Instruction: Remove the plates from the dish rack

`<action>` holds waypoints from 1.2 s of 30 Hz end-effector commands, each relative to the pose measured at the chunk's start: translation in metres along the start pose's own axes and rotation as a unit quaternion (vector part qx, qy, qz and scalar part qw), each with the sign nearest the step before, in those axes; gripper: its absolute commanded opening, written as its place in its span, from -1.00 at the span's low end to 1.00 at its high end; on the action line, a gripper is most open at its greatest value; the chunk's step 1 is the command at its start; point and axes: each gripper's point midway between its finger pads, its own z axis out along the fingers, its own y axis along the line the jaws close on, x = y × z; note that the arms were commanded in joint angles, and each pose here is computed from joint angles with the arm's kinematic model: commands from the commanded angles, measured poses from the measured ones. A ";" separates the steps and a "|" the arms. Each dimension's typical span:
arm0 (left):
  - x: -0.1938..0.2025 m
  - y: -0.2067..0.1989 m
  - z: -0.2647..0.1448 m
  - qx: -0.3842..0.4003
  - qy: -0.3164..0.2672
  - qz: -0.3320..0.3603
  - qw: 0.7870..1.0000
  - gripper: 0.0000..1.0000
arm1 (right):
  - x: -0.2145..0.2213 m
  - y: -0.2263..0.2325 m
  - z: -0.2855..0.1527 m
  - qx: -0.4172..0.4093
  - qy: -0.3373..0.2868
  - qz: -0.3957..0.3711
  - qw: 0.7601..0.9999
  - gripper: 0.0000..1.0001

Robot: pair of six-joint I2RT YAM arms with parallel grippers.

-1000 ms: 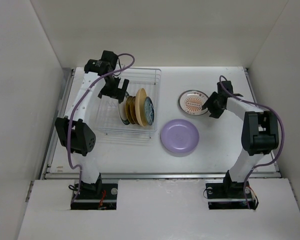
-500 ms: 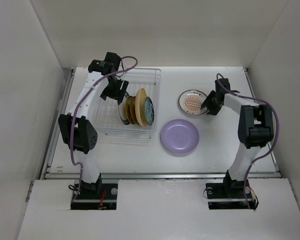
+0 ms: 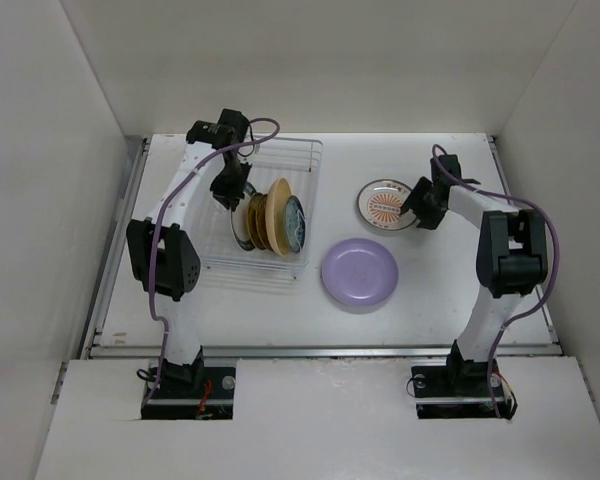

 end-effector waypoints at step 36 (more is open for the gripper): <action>-0.074 -0.038 -0.223 0.147 -0.367 -0.037 0.918 -1.00 | 0.061 0.269 -0.267 -0.574 -0.035 -0.268 0.773 0.79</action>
